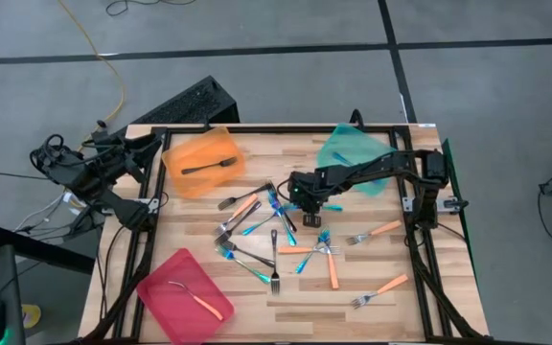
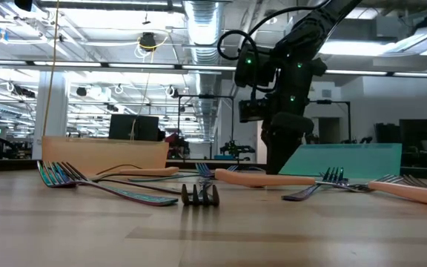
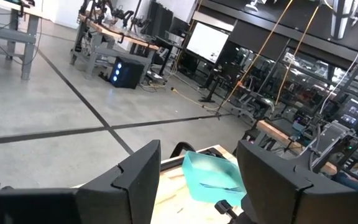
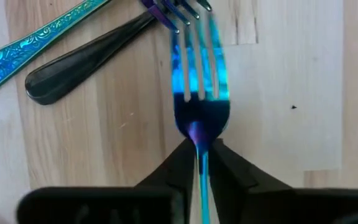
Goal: Sort silverware by color (type)
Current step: Put the iridescent fork into the green bin
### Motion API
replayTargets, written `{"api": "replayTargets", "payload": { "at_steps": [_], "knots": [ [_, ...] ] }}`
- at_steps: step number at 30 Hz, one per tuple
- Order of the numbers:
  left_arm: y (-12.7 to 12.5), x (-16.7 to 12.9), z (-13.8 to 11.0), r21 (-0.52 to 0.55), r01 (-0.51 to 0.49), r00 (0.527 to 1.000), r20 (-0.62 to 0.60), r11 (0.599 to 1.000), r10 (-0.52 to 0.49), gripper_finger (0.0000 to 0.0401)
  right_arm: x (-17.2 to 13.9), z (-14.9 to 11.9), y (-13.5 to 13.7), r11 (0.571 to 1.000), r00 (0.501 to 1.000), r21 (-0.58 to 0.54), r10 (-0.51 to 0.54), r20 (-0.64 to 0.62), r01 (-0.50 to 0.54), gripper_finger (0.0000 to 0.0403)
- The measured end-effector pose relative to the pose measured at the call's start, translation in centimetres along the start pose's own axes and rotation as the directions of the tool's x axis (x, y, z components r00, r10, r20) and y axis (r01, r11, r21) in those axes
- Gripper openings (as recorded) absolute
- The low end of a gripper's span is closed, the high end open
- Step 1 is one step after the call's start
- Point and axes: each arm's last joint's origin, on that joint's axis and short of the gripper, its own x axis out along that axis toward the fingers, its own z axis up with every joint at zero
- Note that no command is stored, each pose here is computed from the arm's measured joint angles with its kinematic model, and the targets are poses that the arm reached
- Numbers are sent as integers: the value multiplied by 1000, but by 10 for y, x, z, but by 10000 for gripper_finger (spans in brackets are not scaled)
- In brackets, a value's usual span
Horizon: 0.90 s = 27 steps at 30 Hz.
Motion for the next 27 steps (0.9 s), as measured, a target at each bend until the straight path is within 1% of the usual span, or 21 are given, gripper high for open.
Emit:
{"api": "replayTargets", "payload": {
  "at_steps": [5,11,15,18,21,27],
  "knots": [
    [0,0,0,-9,0,1000,0,1000,0,197,0,0,0,999,1000,36,0,1,0,36],
    [0,0,0,-8,0,1000,-1,1000,0,197,-3,1,-1,997,1000,82,-1,1,1,40],
    [0,0,0,-6,0,1000,-1,1000,0,197,-9,7,-5,995,1000,97,-2,-10,3,41],
    [0,0,0,-6,0,1000,-1,1000,0,197,-17,16,-10,994,1000,106,-8,11,7,41],
    [0,0,0,-6,-1,1000,-1,1000,1,197,-29,24,-18,994,1000,109,-13,4,12,41],
    [0,0,0,-1,-1,1000,-1,1000,1,197,-59,45,-37,996,999,82,-31,36,28,42]
  ]
}}
